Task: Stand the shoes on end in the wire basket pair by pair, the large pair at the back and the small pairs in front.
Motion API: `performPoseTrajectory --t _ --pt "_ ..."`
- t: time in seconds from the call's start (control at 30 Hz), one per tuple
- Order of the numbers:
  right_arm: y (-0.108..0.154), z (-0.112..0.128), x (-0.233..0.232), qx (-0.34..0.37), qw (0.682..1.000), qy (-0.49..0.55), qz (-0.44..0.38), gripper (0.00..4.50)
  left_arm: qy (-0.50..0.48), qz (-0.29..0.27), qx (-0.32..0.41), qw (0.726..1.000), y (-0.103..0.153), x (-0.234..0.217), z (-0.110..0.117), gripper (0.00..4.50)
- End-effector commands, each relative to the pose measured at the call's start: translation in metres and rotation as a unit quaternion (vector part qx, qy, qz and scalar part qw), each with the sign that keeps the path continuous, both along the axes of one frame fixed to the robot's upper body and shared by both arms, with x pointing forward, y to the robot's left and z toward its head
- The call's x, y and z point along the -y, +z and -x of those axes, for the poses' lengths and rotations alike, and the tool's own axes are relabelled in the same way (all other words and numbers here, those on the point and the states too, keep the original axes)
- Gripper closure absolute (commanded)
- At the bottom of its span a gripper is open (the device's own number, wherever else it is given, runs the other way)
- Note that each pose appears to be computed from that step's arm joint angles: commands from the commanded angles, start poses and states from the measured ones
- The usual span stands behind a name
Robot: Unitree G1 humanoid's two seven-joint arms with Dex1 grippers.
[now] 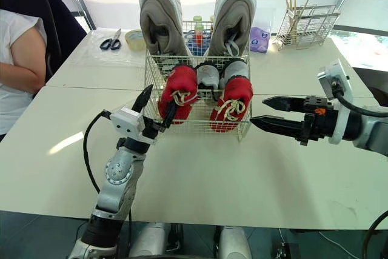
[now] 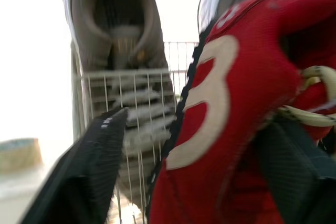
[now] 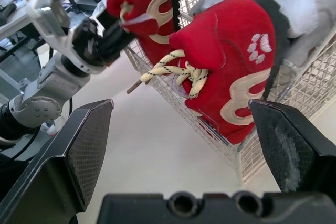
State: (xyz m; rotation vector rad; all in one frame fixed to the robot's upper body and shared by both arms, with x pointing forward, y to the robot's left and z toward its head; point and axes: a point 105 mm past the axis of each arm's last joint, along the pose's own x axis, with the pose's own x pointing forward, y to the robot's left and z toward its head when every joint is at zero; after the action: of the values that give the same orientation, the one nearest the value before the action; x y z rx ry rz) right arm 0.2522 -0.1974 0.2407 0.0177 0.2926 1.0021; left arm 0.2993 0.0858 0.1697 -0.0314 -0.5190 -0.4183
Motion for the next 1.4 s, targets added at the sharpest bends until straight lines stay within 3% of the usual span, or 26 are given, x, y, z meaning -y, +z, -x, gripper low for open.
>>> performPoseTrajectory --t 0.03,0.27,0.47,0.93,1.07,1.2,1.4 --pt "0.007 -0.002 0.001 0.022 1.0 0.003 0.0 0.0 -0.022 0.02 -0.019 0.999 0.005 -0.003 0.006 0.86" --pt "0.002 -0.005 0.002 0.017 1.0 0.005 -0.001 0.0 0.0 0.041 -0.017 0.999 0.031 -0.022 0.012 0.86" --pt "-0.007 -0.008 0.009 0.002 1.0 -0.001 0.001 0.0 -0.038 0.019 -0.007 0.999 0.061 -0.018 0.034 0.86" --pt "-0.017 -0.02 0.009 0.0 1.0 0.001 -0.004 0.0 -0.034 -0.014 -0.108 0.993 0.028 -0.028 0.042 0.86" --pt "-0.022 -0.021 0.008 -0.003 1.0 0.003 -0.005 0.0 -0.062 -0.057 -0.096 0.992 0.035 -0.019 0.049 0.86" --pt "-0.027 -0.024 0.009 -0.005 1.0 0.002 -0.005 0.0 -0.103 -0.147 -0.079 0.981 0.037 -0.007 0.063 0.86" --pt "-0.032 -0.026 0.011 -0.007 1.0 -0.003 -0.009 0.0 -0.079 -0.222 -0.093 0.967 0.041 -0.027 0.059 0.86"
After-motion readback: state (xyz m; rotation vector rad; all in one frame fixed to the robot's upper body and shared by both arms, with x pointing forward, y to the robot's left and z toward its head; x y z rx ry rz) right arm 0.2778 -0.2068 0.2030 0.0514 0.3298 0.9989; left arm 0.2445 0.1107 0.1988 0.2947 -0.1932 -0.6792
